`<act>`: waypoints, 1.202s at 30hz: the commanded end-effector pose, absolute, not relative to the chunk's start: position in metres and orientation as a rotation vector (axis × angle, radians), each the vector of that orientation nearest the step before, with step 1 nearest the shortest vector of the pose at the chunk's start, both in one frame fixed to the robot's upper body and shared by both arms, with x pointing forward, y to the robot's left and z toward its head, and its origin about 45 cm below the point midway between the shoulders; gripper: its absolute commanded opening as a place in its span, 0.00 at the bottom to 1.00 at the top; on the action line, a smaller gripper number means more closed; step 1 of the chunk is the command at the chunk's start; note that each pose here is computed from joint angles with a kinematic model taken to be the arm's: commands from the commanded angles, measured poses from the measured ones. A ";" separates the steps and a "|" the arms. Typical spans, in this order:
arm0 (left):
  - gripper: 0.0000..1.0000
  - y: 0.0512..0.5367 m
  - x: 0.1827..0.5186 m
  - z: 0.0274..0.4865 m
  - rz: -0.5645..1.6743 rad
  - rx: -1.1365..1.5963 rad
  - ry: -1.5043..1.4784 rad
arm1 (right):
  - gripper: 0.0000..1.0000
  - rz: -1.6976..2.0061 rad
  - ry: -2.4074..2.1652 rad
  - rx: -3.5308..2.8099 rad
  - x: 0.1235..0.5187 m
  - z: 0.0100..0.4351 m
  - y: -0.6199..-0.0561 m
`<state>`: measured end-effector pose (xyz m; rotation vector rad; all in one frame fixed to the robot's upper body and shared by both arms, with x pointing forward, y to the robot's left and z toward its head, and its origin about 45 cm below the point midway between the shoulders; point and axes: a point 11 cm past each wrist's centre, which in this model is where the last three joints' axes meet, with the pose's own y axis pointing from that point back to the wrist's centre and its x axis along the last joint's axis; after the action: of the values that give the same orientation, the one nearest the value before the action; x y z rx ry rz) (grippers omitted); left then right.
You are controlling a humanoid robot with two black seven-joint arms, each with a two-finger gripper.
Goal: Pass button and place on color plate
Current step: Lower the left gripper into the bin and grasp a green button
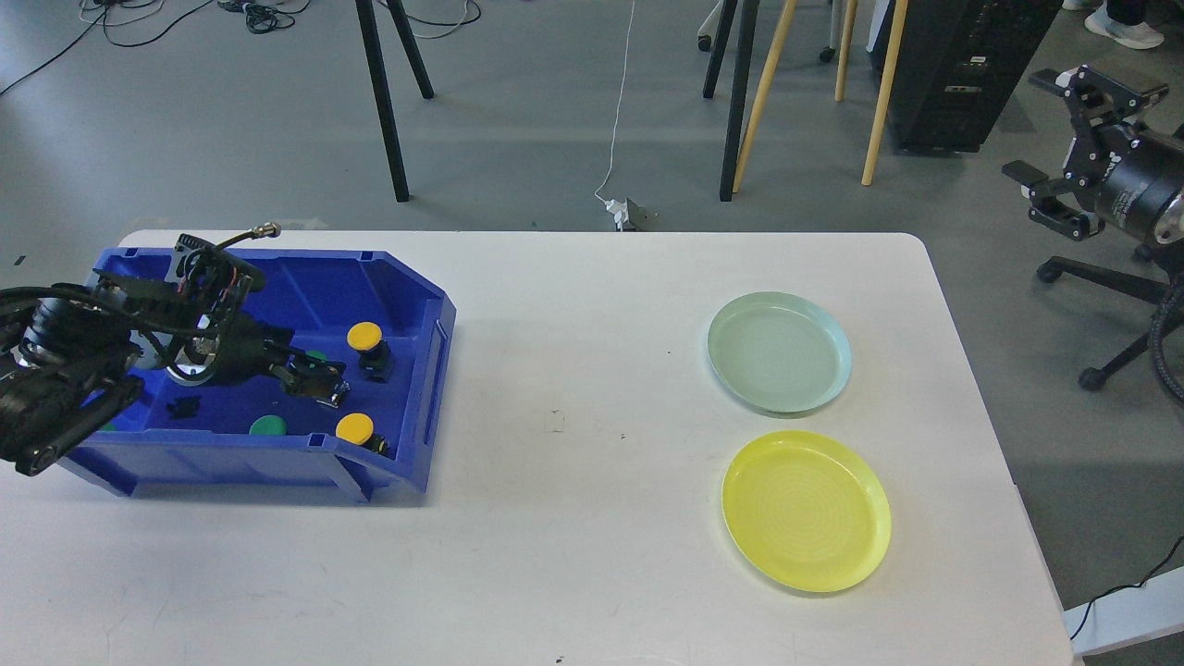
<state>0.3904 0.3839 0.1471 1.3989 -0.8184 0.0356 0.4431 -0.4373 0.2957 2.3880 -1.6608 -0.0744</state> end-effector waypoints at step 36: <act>0.37 0.389 0.388 0.155 0.023 1.394 -0.823 | 0.99 -0.068 -1.650 2.371 0.442 0.292 -0.438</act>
<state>0.3888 0.3867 0.1466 1.4040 -0.8107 0.0196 0.4421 -0.4381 0.2922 2.3694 -1.6486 -0.0666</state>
